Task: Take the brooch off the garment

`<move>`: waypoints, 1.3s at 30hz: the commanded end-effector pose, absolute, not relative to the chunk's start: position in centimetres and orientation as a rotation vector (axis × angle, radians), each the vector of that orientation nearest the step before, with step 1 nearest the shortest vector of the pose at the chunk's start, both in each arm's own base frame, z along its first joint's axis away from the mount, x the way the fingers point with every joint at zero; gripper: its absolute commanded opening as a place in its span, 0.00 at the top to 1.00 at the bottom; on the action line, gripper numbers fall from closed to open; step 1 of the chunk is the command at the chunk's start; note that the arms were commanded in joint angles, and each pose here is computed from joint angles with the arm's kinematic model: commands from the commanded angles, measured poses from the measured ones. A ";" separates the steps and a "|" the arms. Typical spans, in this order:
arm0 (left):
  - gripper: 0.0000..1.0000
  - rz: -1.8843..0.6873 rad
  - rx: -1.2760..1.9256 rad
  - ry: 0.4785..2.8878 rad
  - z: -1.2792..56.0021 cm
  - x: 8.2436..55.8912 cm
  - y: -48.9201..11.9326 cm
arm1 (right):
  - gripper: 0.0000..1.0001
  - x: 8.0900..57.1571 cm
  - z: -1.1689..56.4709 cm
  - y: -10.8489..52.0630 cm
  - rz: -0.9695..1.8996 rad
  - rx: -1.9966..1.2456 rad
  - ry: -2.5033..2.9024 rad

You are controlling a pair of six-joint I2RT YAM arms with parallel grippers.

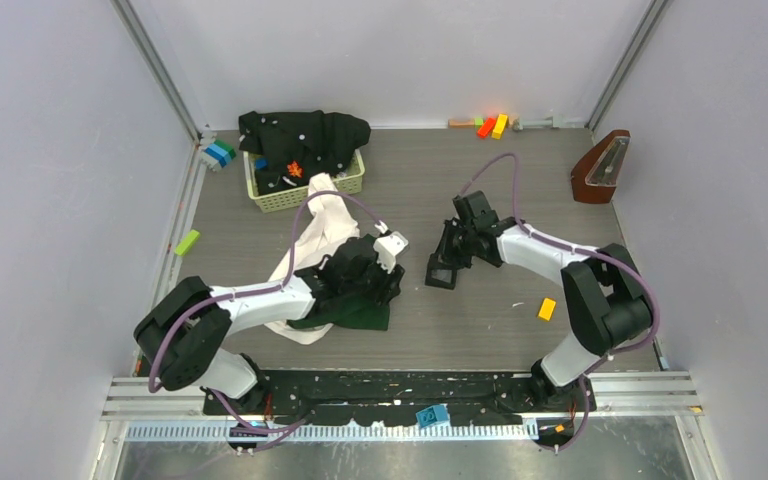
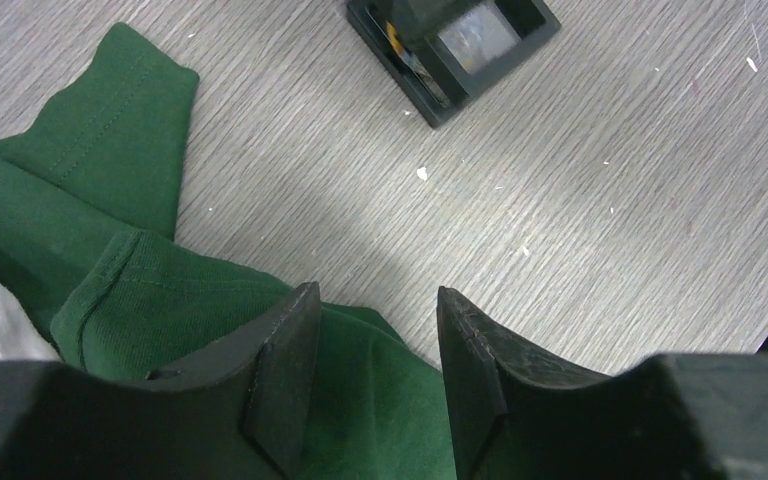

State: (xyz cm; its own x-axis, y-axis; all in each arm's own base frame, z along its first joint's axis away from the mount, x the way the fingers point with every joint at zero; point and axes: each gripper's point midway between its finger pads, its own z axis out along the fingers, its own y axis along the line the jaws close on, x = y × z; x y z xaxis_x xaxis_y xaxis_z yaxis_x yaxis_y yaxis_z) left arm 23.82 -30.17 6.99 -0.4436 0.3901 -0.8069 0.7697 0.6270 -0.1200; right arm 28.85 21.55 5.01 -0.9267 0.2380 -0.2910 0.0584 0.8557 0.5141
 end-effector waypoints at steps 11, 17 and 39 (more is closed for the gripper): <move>0.51 -0.581 0.851 2.007 9.4 24.3 -28.9 | 0.94 41.9 6.4 19.4 0.562 0.334 2.530; 0.50 -0.569 0.832 2.001 9.7 24.3 -28.5 | 0.74 45.2 6.6 19.1 0.580 0.365 2.507; 0.04 -0.096 0.218 1.881 19.0 30.1 -14.5 | 0.22 34.9 18.6 1.5 -0.061 0.446 1.755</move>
